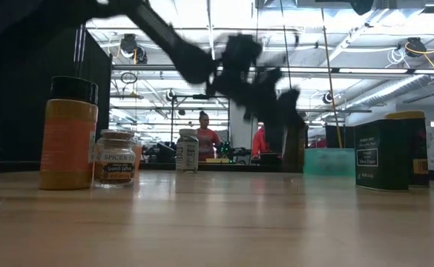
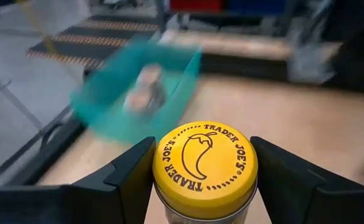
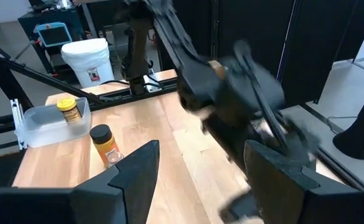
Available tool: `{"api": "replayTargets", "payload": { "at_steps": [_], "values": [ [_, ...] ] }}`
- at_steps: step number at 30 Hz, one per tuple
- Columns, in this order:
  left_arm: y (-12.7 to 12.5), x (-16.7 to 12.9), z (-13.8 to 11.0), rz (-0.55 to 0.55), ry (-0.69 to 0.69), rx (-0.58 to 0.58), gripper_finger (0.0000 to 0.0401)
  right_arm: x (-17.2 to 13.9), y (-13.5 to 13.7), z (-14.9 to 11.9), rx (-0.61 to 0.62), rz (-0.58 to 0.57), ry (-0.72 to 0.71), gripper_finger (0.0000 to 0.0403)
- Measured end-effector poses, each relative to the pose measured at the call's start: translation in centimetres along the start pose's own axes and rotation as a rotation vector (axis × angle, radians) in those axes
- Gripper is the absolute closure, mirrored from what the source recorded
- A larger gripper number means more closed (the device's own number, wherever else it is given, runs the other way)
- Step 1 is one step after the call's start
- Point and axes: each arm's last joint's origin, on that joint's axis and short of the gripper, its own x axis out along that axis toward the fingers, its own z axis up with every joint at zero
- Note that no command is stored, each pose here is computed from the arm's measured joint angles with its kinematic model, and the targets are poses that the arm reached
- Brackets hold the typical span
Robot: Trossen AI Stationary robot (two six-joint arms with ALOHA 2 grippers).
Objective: Sort spices by type
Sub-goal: Put the top yellow seasoning bottle into the transparent bin
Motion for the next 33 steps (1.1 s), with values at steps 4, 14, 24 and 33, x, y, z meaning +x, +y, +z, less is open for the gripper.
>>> {"api": "replayTargets", "payload": {
  "at_steps": [4,14,24,33],
  "values": [
    [-2.1,-6.1,7.3,-0.023,-0.018,0.060,0.0162,-0.5,-0.2,0.1,0.046,0.007,-0.006,0.0186],
    [-10.6,-25.7,12.2,-0.075,-0.076,0.094,0.0162,-2.8,-1.3,1.1,0.142,0.027,-0.065,0.0186],
    [-17.6,-39.1,8.4,-0.269,-0.021,-0.121,0.0162,-0.8,-0.2,1.0,0.175,0.018,-0.048,0.0186],
    [-21.6,-47.1,3.0,-0.603,0.263,0.036,0.0162,3.5,2.1,0.1,0.190,0.008,-0.003,0.0186]
  ]
}}
